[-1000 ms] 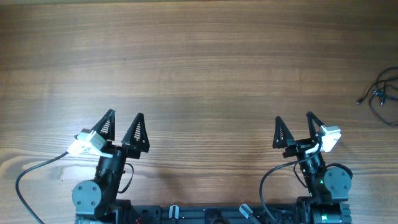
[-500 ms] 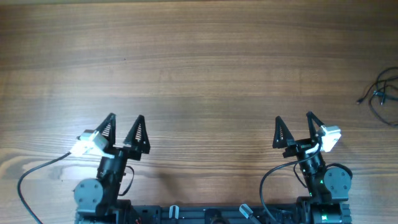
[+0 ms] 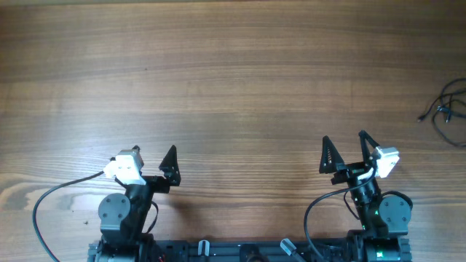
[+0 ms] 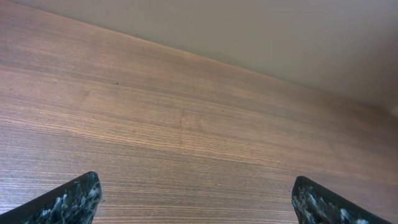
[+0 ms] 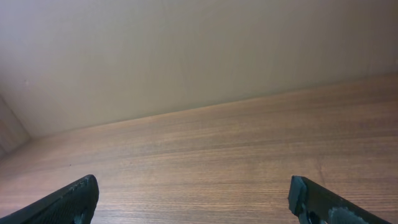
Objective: Untangle cables
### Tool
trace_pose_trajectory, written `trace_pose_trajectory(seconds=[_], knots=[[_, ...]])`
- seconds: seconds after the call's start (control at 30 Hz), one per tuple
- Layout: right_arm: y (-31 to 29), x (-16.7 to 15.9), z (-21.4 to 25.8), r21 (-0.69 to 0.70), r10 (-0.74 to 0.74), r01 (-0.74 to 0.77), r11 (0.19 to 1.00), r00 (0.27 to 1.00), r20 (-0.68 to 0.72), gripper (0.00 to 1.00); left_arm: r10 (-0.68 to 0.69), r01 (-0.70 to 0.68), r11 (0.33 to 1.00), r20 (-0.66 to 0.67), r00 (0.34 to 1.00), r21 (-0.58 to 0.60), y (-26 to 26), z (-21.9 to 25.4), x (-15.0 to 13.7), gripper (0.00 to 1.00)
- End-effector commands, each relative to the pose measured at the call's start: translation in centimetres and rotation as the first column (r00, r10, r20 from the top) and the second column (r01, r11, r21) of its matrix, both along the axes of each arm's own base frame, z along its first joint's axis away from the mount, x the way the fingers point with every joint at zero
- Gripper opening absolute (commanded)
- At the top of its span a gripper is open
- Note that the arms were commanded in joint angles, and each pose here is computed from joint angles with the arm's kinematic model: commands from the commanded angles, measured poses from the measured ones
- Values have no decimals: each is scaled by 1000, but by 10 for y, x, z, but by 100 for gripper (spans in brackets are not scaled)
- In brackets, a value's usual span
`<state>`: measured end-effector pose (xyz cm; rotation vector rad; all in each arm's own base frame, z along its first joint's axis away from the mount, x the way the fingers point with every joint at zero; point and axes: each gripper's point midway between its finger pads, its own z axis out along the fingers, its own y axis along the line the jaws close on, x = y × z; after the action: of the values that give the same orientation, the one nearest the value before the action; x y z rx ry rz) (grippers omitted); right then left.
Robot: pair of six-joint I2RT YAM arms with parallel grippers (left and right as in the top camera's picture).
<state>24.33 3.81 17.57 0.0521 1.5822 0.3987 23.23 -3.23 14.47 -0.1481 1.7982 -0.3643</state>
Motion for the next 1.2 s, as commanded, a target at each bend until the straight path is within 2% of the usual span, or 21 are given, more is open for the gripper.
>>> trace_pose_trajectory(seconds=[0.0,0.3,0.5,0.7,0.93,1.17], knots=[[-2,0,3,4,-10,10,1000,1000,14,100,5,-5,999,-1,1000,35,3,-3,1,100],[-2,0,3,4,-10,10,1000,1000,14,100,6,1,999,-163,987,41,3,-38,3,100],[-1,0,3,3,-10,10,1000,1000,14,100,7,1,999,-189,982,43,3,-44,2,100],[-2,0,3,4,-10,10,1000,1000,14,100,6,-1,999,-133,991,40,3,-32,3,100],[-2,0,3,4,-10,10,1000,1000,14,100,2,-3,999,13,1000,33,2,0,0,100],[-2,0,3,3,-10,10,1000,1000,14,100,1,-1,999,12,1000,33,2,0,0,100]])
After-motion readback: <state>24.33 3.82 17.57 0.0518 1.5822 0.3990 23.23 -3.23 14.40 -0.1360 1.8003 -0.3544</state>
